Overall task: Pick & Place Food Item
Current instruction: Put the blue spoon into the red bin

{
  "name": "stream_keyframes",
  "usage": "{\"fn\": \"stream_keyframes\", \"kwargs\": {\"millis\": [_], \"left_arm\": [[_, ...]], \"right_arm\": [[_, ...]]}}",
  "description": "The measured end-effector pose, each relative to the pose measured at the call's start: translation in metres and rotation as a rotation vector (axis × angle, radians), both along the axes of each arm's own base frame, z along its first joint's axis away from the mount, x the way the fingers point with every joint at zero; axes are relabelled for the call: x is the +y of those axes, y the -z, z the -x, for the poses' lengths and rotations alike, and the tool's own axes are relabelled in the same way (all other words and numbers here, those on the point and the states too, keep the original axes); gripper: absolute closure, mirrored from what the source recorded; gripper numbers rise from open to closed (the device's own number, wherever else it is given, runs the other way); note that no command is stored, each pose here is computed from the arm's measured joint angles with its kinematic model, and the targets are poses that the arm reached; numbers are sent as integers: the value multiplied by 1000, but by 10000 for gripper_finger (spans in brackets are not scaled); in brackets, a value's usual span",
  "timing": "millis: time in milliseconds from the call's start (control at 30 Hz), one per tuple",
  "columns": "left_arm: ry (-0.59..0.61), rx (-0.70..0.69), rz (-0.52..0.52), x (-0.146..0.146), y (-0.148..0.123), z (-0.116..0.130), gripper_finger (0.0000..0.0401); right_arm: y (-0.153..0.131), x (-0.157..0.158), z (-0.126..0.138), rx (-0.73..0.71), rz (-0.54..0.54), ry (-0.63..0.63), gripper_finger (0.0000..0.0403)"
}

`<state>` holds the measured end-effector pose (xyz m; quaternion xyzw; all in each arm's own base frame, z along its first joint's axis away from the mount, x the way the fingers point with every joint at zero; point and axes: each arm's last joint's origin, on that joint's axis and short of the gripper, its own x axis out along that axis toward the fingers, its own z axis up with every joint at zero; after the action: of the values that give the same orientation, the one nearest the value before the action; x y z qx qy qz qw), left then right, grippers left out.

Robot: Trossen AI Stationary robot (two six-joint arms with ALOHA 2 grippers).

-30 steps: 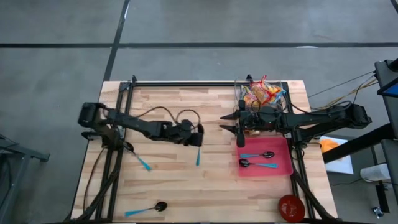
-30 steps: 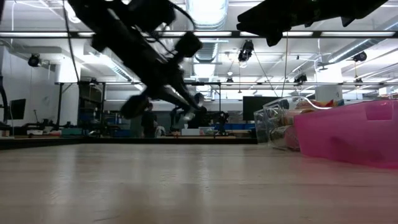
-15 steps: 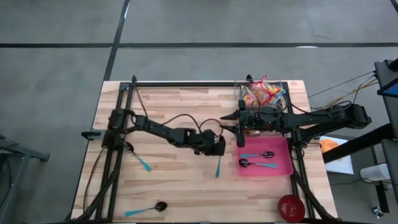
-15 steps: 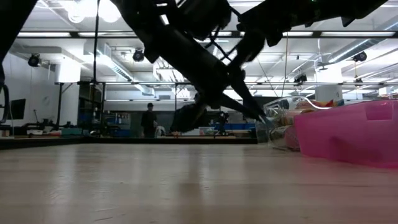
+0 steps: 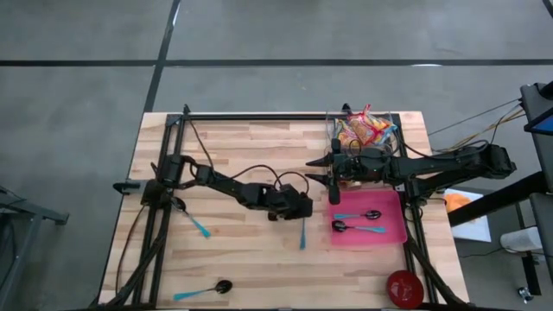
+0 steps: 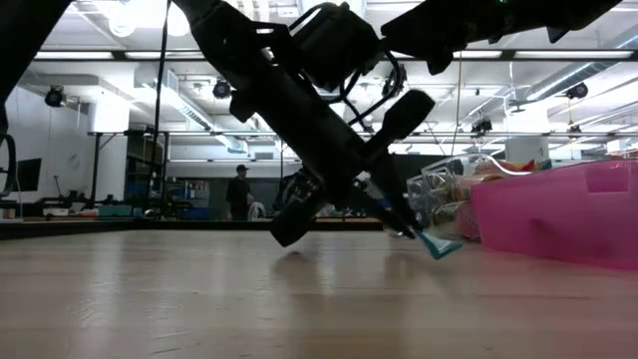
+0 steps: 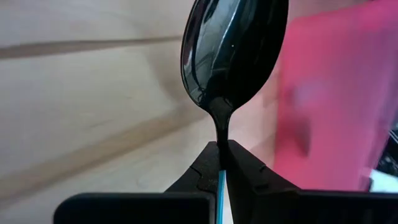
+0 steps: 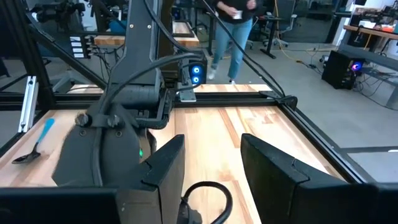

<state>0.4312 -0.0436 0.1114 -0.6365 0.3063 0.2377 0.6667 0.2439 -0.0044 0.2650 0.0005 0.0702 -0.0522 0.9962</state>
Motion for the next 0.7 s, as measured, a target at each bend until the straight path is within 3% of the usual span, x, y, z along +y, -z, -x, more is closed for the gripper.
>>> {"fn": "stream_keyframes", "kwargs": {"millis": [700], "left_arm": [[-30, 33, 19, 0, 2, 2, 389]], "right_arm": [[0, 0, 0, 0, 0, 0, 247]]}}
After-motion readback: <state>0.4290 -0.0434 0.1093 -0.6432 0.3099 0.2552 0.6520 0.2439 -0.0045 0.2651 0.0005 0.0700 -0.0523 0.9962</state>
